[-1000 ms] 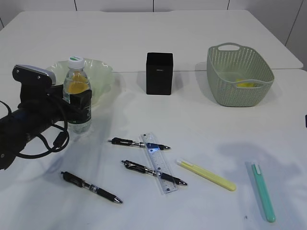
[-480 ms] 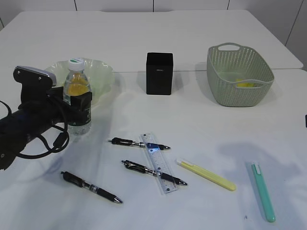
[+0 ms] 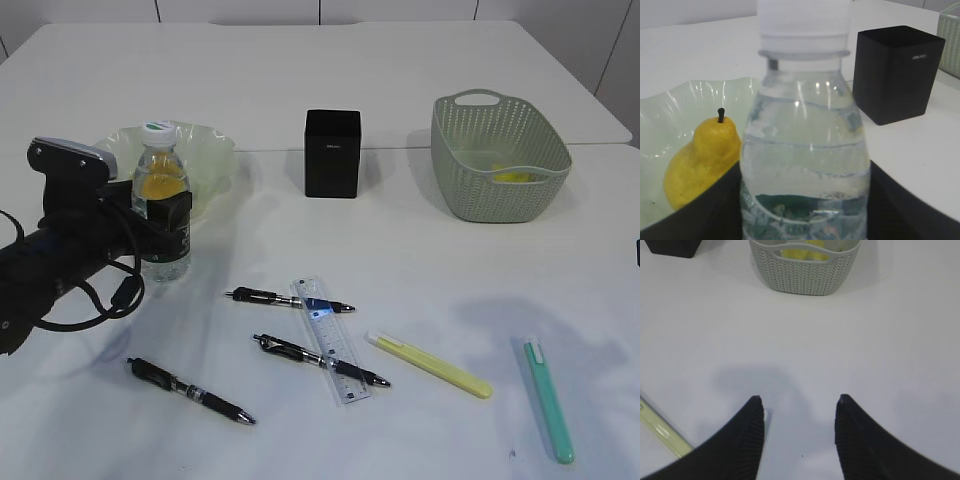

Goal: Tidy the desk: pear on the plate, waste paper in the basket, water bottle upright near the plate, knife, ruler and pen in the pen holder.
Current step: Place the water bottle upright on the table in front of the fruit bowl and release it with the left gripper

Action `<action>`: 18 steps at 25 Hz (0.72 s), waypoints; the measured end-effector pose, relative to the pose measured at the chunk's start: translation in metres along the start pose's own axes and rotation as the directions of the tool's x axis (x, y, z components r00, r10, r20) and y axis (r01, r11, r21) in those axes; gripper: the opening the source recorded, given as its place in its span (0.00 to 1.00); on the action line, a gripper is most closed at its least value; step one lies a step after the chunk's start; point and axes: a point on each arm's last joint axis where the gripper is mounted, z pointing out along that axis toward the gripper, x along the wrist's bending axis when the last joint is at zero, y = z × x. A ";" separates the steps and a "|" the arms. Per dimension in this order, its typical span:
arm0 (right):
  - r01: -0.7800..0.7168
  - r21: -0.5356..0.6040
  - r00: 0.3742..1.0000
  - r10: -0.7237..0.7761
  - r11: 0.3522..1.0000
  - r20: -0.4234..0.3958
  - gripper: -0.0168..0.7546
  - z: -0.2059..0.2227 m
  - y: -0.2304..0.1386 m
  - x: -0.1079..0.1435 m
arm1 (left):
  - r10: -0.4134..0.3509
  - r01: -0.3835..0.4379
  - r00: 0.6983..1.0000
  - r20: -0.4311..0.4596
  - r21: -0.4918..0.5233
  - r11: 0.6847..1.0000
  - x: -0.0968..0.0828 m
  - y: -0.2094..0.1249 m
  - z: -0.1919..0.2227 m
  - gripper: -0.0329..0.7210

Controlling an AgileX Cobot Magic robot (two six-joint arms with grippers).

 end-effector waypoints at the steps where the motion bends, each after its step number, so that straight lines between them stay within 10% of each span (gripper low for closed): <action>1: 0.000 0.000 1.000 0.000 1.000 0.000 0.48 0.000 0.000 0.000 | 0.000 0.000 1.000 0.000 0.000 1.000 0.000 0.000 0.000 0.64; 18: 0.000 -0.001 1.000 0.000 1.000 0.000 0.47 0.000 0.000 0.000 | -0.015 0.015 1.000 -0.027 0.008 1.000 0.002 -0.001 0.000 0.79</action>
